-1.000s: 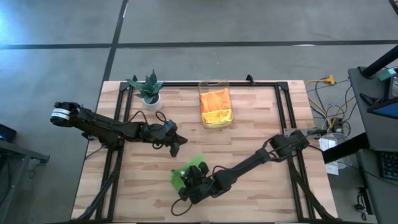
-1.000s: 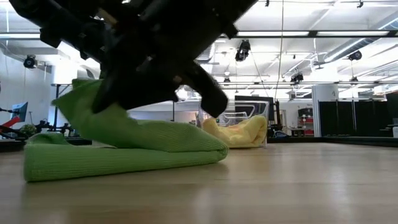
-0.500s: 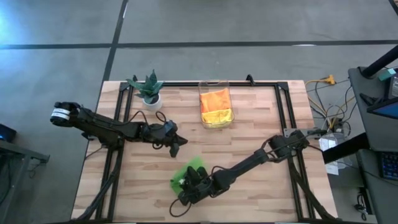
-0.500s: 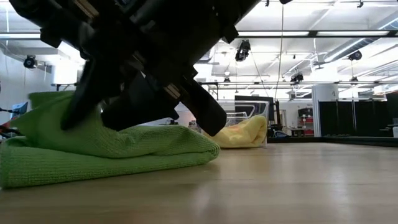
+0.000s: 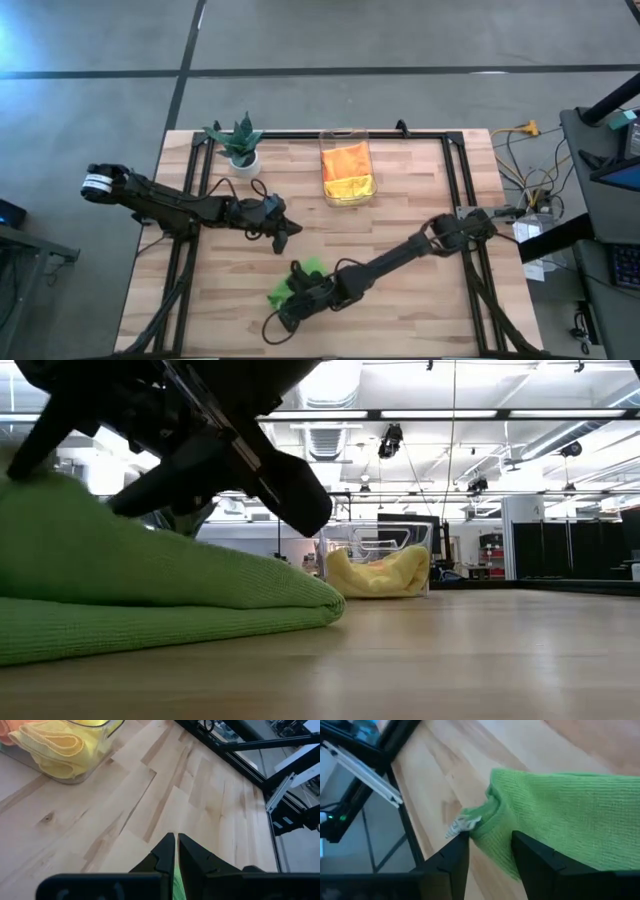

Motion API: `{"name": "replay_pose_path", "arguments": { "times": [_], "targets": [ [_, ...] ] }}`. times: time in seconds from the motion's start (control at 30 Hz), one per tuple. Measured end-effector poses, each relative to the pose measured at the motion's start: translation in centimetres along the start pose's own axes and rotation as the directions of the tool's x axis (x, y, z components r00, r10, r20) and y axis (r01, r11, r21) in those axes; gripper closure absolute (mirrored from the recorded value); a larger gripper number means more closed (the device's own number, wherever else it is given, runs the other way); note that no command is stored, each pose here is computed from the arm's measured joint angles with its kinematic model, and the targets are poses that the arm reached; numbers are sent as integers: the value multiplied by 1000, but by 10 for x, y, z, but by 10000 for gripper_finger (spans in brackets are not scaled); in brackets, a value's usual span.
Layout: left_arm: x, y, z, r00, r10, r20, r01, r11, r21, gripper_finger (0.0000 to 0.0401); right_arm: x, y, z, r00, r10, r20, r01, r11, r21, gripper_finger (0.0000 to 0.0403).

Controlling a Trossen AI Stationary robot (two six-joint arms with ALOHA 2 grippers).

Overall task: Fold microfiber towels
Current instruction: Fold the green towel, then put the folded green towel into the transparent bin

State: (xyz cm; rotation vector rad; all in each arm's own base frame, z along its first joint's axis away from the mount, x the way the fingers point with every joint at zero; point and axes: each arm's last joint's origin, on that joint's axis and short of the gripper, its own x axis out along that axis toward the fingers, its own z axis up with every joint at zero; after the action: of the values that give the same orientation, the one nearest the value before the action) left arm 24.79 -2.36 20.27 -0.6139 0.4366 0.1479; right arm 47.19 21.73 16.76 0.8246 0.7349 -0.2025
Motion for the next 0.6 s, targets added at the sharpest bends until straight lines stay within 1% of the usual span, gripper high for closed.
{"name": "replay_pose_path", "arguments": {
  "times": [0.1, 0.23, 0.33, 0.43, 0.5, 0.57, 0.6],
  "targets": [
    [0, 0, 0, 1000, -4, -1, 4, 1000, 0, 395, -5, 5, 6, 1000, -14, -22, 14, 1000, -19, 259],
    [0, -1, 0, 999, -33, -21, 33, 999, -2, 395, -24, 19, 18, 999, -30, -29, 28, 998, -65, 257],
    [0, -3, -1, 996, -76, -53, 76, 997, -4, 395, -42, 22, 25, 991, -113, -65, 106, 990, -93, 257],
    [-1, -7, -5, 983, -145, -110, 146, 989, -5, 395, -66, 21, 27, 973, -212, -86, 199, 969, -144, 257],
    [-1, -11, -9, 957, -227, -181, 229, 973, -10, 395, -90, 22, 26, 959, -276, -59, 263, 950, -170, 257],
    [0, -17, -17, 907, -317, -276, 322, 946, -30, 395, -113, 20, 23, 940, -337, -47, 324, 929, -178, 257],
    [0, -19, -22, 878, -349, -327, 352, 934, -53, 395, -124, 17, 19, 928, -369, -51, 355, 917, -180, 257]
  ]
}}
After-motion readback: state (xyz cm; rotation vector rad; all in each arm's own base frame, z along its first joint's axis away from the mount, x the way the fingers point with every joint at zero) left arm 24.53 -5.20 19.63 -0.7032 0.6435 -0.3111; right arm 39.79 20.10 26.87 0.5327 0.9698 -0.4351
